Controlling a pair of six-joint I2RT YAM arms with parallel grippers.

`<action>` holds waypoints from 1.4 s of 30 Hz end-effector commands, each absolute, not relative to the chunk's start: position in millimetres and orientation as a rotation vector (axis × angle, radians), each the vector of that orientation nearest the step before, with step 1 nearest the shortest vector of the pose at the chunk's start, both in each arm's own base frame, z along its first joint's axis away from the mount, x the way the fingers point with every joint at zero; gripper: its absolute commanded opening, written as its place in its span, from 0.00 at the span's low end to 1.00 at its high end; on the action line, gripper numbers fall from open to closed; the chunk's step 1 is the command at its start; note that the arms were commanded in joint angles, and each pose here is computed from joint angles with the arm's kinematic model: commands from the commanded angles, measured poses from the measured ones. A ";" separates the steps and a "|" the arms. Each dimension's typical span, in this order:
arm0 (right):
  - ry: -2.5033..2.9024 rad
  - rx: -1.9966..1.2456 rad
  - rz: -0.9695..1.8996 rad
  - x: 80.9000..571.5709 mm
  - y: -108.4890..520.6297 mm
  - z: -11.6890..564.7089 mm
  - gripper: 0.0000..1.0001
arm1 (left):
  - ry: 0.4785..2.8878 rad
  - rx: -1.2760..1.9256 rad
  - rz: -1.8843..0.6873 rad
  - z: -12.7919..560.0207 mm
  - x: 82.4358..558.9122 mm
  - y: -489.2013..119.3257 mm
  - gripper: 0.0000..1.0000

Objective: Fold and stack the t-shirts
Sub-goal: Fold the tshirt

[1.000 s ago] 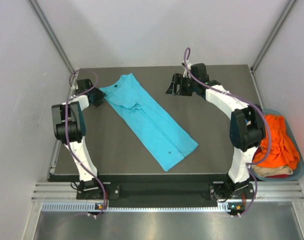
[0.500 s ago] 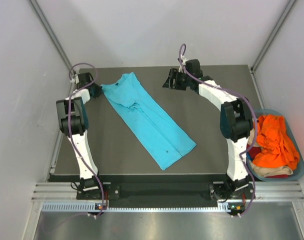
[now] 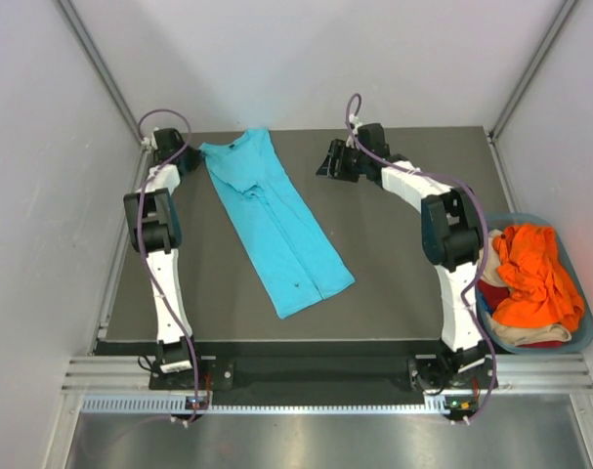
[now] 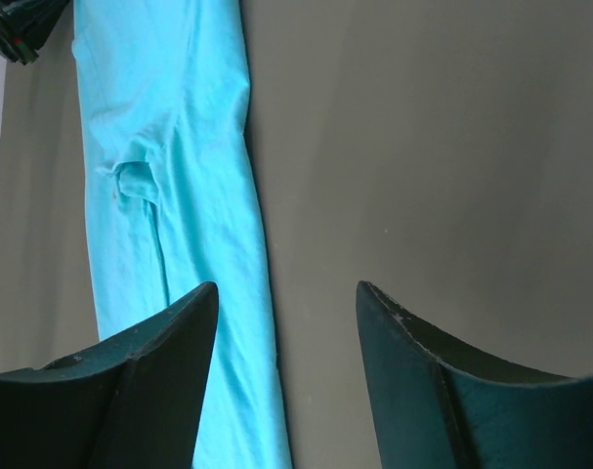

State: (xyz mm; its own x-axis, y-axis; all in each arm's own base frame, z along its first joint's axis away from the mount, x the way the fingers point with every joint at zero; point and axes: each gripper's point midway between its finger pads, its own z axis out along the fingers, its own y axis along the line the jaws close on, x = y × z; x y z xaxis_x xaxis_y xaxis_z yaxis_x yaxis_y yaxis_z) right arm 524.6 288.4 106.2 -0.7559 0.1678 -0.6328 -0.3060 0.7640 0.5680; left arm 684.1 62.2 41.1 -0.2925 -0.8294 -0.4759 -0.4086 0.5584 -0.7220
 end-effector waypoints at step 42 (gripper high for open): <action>2.343 -0.113 0.759 349.3 209.9 158.9 0.69 | 2.624 -0.735 -0.315 36.7 187.0 -198.2 0.27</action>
